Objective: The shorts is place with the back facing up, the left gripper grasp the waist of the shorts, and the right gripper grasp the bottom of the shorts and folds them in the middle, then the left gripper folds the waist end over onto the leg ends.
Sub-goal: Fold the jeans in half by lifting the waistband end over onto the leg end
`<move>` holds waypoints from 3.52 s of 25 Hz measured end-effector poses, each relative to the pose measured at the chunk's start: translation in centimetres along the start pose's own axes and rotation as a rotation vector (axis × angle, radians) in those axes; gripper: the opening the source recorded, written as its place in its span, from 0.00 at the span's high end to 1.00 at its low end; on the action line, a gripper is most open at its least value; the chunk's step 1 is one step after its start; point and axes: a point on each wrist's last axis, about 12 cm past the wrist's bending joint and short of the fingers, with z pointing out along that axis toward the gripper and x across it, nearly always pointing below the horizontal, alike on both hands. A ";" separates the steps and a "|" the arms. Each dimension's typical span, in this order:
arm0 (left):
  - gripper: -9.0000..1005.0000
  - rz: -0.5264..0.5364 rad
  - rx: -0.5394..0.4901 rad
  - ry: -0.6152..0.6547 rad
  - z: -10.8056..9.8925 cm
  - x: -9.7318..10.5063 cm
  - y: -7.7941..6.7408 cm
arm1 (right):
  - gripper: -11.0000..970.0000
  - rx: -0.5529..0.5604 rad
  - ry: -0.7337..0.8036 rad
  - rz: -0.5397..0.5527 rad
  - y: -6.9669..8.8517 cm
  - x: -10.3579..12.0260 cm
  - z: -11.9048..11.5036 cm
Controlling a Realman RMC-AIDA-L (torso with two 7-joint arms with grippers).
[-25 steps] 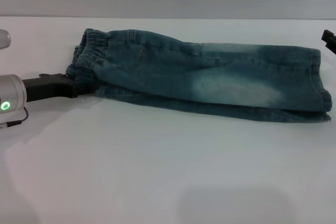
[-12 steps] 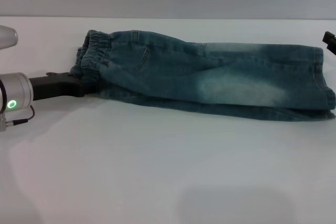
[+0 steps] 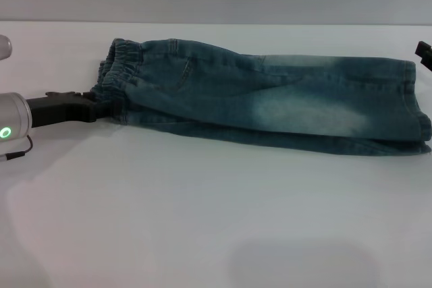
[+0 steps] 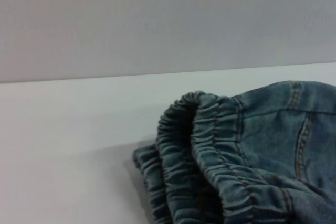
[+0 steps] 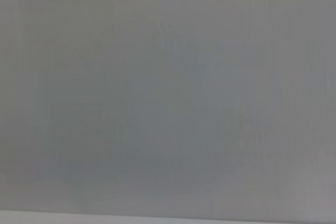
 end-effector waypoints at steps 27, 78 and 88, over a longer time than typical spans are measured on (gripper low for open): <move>0.33 0.007 0.046 0.023 1.1 -0.1 -1.3 | 0.58 0.010 -0.001 0.002 -0.1 0.0 0.0; 0.96 0.142 0.309 -0.225 0.2 -9.3 -5.5 | 0.58 -0.085 0.099 0.027 4.6 0.8 5.2; 0.96 0.223 0.387 -0.261 0.2 -13.6 -7.9 | 0.58 -0.155 0.145 0.044 7.5 1.6 6.9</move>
